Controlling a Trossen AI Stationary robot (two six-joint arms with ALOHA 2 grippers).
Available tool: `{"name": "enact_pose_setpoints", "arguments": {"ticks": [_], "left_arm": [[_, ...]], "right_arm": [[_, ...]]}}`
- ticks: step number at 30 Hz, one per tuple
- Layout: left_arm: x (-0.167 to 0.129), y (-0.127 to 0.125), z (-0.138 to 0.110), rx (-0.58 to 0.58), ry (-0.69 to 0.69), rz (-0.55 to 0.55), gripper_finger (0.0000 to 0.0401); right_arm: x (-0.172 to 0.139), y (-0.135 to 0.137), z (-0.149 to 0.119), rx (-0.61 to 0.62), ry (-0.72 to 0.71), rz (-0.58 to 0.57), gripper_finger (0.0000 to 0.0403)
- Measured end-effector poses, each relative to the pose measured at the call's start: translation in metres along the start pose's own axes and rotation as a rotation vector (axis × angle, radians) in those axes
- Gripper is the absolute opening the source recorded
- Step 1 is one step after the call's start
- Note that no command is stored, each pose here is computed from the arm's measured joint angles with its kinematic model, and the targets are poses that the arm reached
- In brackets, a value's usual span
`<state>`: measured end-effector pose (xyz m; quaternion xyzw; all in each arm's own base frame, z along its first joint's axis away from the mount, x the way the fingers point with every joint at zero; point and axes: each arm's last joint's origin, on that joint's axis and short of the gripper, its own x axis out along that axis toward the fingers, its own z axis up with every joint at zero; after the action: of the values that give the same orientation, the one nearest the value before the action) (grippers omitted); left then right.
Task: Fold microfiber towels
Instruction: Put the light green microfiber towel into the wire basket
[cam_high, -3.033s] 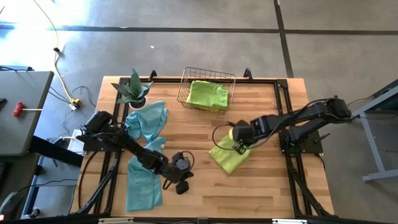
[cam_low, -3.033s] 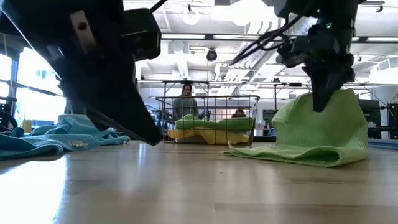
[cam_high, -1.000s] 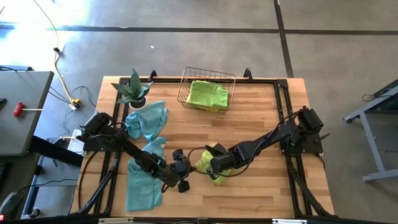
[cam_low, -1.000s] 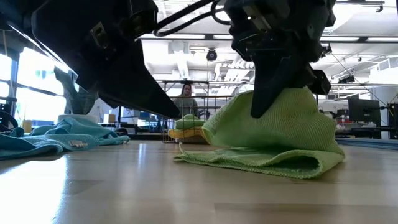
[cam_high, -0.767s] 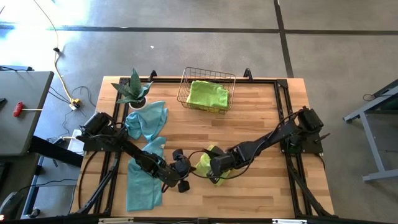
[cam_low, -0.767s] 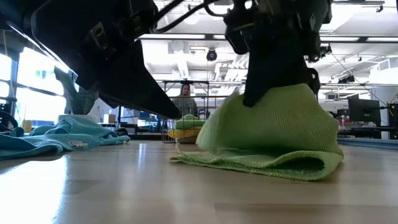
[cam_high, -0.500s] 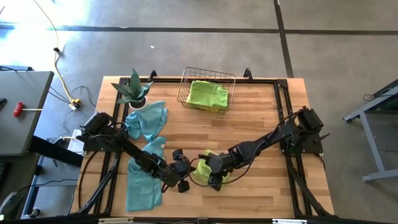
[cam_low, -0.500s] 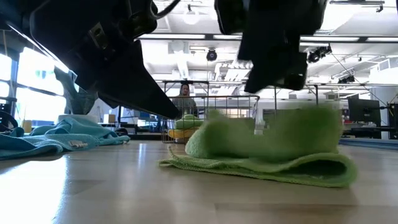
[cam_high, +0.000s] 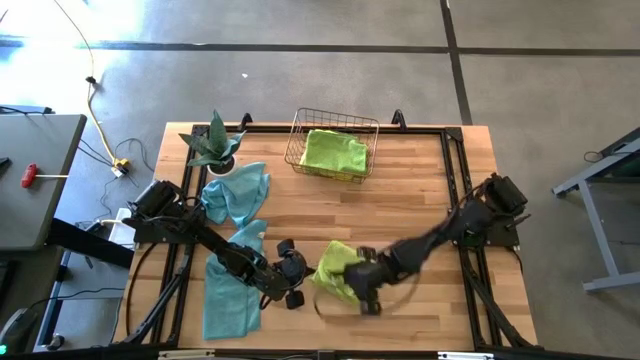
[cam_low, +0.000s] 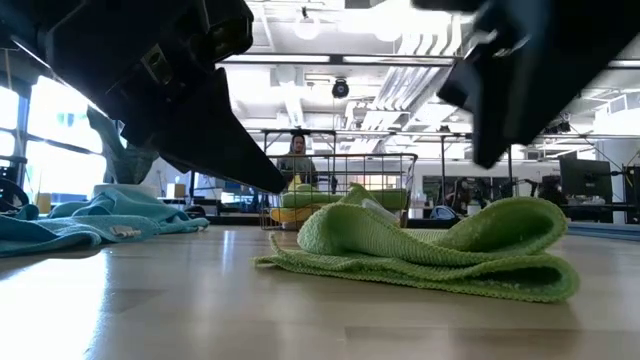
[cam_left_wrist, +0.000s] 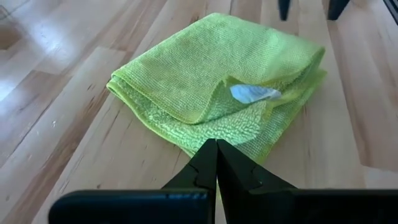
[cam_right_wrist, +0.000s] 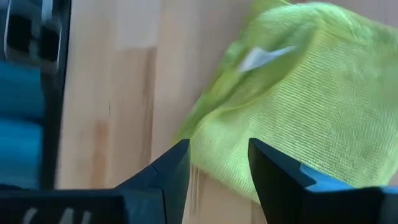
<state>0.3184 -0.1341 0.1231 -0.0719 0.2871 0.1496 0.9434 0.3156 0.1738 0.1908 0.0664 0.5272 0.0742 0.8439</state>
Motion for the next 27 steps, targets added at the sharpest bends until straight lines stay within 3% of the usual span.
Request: {"name": "enact_pose_setpoints", "arguments": {"ticks": [7,12,19,23,27], "left_arm": [[0.0,0.0,0.0,0.006,0.002,-0.004,0.0001],[0.0,-0.002,-0.001,0.022,0.043,-0.076,0.0019],[-0.001,-0.009,0.002,0.022,0.064,-0.232,0.0089],[-0.002,-0.012,0.005,0.032,0.03,-0.258,0.0132],[-0.002,-0.013,0.006,0.032,0.014,-0.26,0.0164]], "right_arm": [[0.005,0.034,-0.025,-0.396,-0.06,-0.148,0.0154],[0.019,0.043,-0.04,-0.422,-0.038,-0.138,0.0154],[0.023,0.053,-0.044,-0.434,-0.05,-0.101,0.0154],[0.033,0.056,-0.052,-0.493,-0.038,-0.147,0.0154],[0.035,0.061,-0.058,-0.635,-0.065,-0.262,0.0154]]}}
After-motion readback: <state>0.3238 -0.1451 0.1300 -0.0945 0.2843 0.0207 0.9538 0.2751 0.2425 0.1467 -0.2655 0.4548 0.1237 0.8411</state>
